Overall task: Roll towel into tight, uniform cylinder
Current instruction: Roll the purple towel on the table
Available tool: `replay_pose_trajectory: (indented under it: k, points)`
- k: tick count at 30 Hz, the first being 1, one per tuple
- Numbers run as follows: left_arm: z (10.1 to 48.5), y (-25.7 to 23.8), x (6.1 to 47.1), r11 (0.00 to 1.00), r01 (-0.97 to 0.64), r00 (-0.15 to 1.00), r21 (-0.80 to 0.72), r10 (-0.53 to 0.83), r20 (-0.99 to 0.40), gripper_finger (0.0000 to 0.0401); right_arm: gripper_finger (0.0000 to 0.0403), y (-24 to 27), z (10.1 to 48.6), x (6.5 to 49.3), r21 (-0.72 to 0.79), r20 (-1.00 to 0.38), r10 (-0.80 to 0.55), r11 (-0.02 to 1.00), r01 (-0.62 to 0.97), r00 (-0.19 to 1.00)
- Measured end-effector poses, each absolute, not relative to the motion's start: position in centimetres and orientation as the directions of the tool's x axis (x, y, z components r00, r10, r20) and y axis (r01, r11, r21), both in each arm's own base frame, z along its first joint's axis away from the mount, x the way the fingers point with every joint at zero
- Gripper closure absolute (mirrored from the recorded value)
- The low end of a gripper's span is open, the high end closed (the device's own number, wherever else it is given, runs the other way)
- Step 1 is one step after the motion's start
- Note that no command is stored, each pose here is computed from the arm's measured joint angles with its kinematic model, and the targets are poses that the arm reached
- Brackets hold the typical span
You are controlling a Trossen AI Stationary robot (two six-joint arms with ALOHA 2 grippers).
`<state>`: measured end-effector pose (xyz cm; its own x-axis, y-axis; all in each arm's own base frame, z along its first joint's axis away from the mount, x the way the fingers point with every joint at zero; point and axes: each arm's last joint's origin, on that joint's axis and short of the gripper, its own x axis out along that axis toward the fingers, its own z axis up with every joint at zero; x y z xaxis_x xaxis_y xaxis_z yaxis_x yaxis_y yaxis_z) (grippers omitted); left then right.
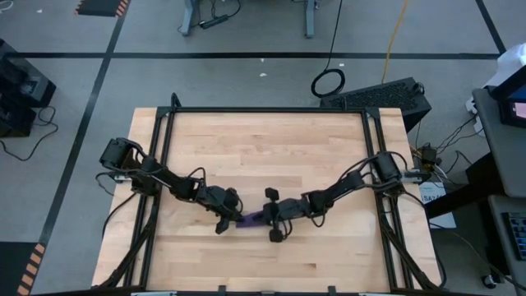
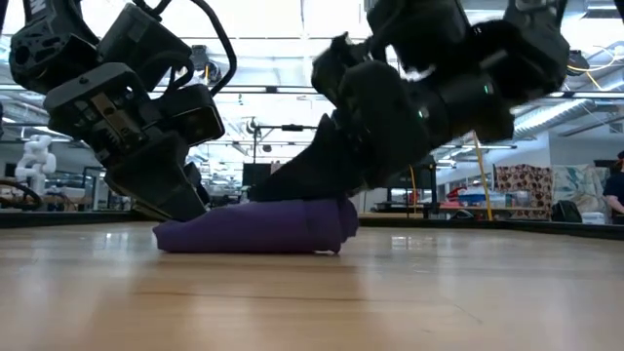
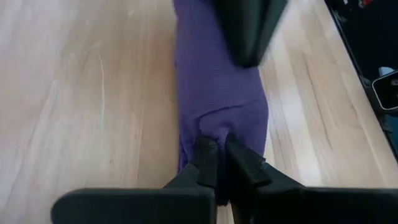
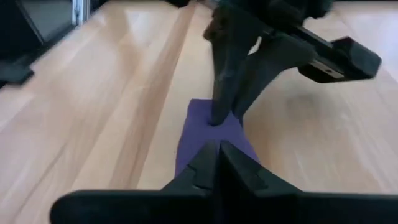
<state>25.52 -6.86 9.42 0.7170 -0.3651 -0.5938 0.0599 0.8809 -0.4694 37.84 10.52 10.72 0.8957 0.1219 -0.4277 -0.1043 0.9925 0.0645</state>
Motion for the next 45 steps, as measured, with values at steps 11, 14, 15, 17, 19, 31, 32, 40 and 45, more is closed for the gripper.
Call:
replay_pose_trajectory:
  k: [11, 14, 15, 17, 19, 31, 32, 40, 45]
  points:
    - [11.5, -6.6, 25.3, 0.91, 0.087, 0.769, -0.405, -0.32, -0.553, 0.0385, 0.0401, 11.0, 9.2, 36.9, 0.099, -0.4, 0.075, 0.994, -0.039, 0.913]
    - [13.2, -6.4, 24.7, 0.917, 0.098, 0.782, -0.387, -0.312, -0.54, 0.0385, 0.0402, 11.1, 9.2, 36.8, 0.093, -0.403, 0.069, 0.995, -0.034, 0.912]
    - [13.8, -6.4, 24.4, 0.921, 0.093, 0.791, -0.379, -0.3, -0.534, 0.0385, 0.0402, 11.1, 9.0, 36.8, 0.09, -0.415, 0.067, 0.995, -0.033, 0.907]
    - [14.9, -6.4, 24.2, 0.926, 0.088, 0.823, -0.367, -0.276, -0.497, 0.0385, 0.0402, 11.1, 8.7, 36.6, 0.089, -0.446, 0.065, 0.996, -0.028, 0.893]
    - [15.5, -6.6, 24.0, 0.932, 0.078, 0.839, -0.354, -0.253, -0.482, 0.0385, 0.0402, 11.0, 8.5, 36.5, 0.093, -0.461, 0.063, 0.995, -0.022, 0.885]
    - [13.2, -6.9, 23.5, 0.947, -0.05, 0.768, -0.317, -0.167, -0.619, 0.0385, 0.0403, 11.6, 10.4, 36.5, 0.09, -0.41, 0.081, 0.995, -0.049, 0.908]
    - [13.2, -7.0, 23.5, 0.947, -0.047, 0.77, -0.317, -0.168, -0.616, 0.0385, 0.0403, 11.7, 10.9, 36.4, 0.076, -0.399, 0.074, 0.996, -0.048, 0.914]
    - [14.7, -6.5, 23.5, 0.97, -0.031, 0.826, -0.241, -0.11, -0.552, 0.0387, 0.0403, 12.1, 15.6, 35.0, -0.12, -0.347, -0.126, 0.989, 0.089, 0.929]
    - [16.4, -5.7, 23.4, 0.994, -0.028, 0.876, -0.102, -0.025, -0.482, 0.0387, 0.0403, 11.5, 18.1, 34.0, -0.217, -0.324, -0.241, 0.96, 0.176, 0.915]
